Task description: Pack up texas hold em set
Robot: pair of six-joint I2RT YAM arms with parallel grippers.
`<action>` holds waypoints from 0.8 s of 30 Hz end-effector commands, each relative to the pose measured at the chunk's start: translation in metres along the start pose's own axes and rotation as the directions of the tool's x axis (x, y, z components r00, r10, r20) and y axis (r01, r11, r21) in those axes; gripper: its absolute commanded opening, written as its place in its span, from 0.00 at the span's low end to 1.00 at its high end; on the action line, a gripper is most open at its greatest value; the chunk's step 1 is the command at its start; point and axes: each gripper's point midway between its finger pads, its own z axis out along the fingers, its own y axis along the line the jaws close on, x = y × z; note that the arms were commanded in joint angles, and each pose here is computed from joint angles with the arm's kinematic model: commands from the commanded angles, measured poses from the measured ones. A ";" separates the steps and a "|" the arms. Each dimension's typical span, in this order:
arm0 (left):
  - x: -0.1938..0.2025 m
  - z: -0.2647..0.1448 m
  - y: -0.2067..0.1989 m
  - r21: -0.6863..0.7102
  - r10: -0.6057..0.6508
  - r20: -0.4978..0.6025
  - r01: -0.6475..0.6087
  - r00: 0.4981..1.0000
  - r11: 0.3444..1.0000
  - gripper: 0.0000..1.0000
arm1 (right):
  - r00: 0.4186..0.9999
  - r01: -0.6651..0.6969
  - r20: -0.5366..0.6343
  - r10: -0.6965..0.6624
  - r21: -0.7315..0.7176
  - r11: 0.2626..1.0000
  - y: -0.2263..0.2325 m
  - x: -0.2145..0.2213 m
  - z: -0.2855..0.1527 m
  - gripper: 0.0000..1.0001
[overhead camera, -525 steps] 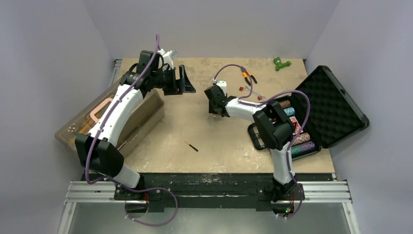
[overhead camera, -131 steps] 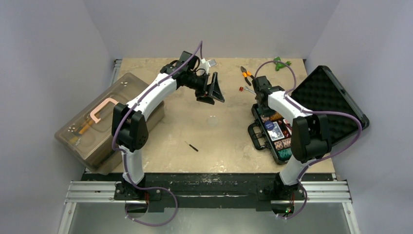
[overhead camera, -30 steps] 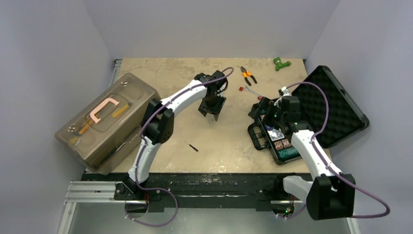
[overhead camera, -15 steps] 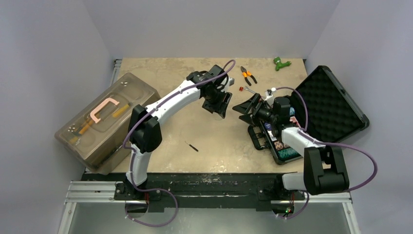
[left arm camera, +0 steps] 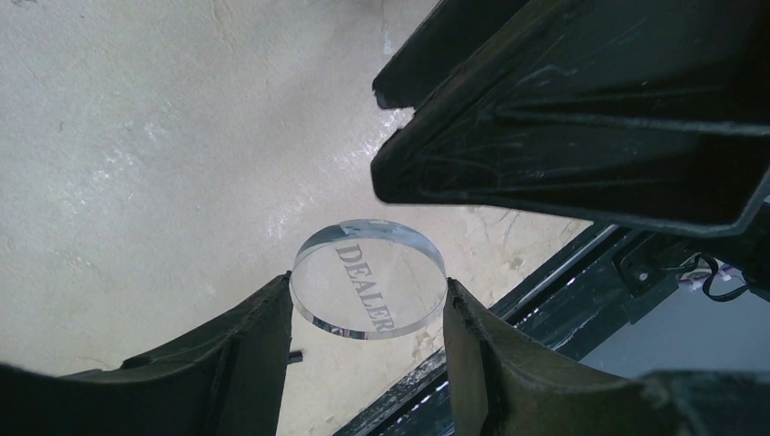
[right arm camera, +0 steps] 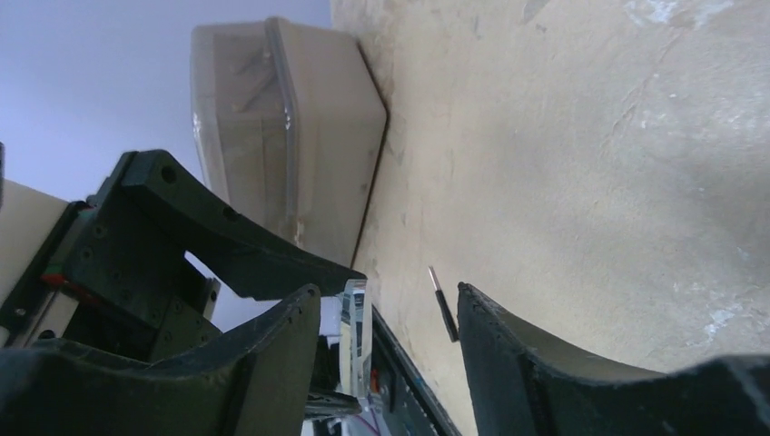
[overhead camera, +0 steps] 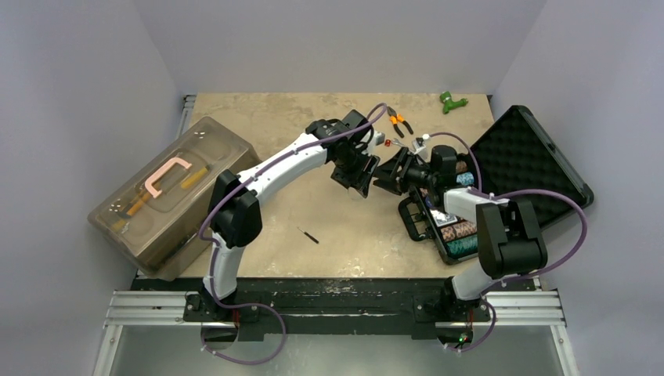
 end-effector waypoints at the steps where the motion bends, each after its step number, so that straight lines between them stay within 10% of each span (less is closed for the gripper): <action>1: -0.011 -0.020 -0.019 0.057 0.044 0.064 -0.048 0.997 0.997 0.00 | 0.982 0.090 -0.158 -0.103 -0.086 0.992 0.016 0.020 0.004 0.52; 16: -0.003 -0.008 -0.022 0.033 0.083 0.030 -0.084 0.996 0.996 0.00 | 0.915 0.102 -0.383 -0.128 -0.088 0.991 -0.001 0.068 0.002 0.27; 19: -0.002 -0.006 -0.022 0.029 0.087 0.023 -0.088 0.996 0.996 0.00 | 0.909 0.115 -0.393 -0.138 -0.080 0.990 -0.003 0.070 -0.002 0.53; 24: 0.000 -0.003 -0.023 0.025 0.095 0.013 -0.095 0.995 0.995 0.00 | 0.935 0.140 -0.320 -0.153 -0.062 0.988 0.001 0.049 -0.008 0.60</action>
